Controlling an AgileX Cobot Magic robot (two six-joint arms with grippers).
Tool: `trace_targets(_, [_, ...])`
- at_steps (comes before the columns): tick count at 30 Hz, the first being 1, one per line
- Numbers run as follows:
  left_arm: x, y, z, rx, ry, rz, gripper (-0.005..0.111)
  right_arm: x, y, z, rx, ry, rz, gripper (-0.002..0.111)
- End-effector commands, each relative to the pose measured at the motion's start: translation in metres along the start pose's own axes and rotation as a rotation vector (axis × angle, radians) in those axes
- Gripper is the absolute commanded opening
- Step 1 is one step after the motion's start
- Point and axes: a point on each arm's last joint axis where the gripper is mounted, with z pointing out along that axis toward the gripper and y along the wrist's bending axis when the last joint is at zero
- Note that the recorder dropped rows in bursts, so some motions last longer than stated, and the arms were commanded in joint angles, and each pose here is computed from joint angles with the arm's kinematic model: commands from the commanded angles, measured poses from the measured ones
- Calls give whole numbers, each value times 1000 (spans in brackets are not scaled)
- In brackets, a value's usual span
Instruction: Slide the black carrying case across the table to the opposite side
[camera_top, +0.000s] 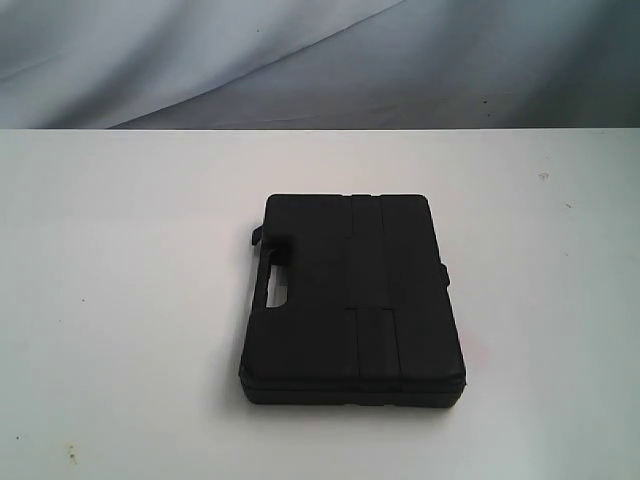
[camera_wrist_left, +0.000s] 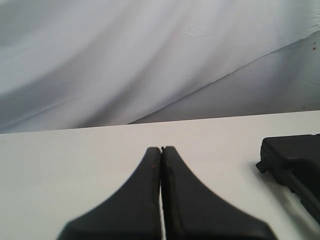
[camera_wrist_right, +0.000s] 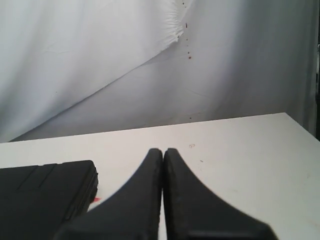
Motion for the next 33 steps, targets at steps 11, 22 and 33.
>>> trace_targets(11, [1, 0, 0, -2, -1, -7, 0, 9, 0, 2, -12, -23, -78, 0])
trace_targets(22, [1, 0, 0, -2, -1, -4, 0, 9, 1, 2, -16, -28, -99, 0])
trace_targets(33, [1, 0, 0, -2, -1, -4, 0, 9, 0, 2, -16, -25, -99, 0])
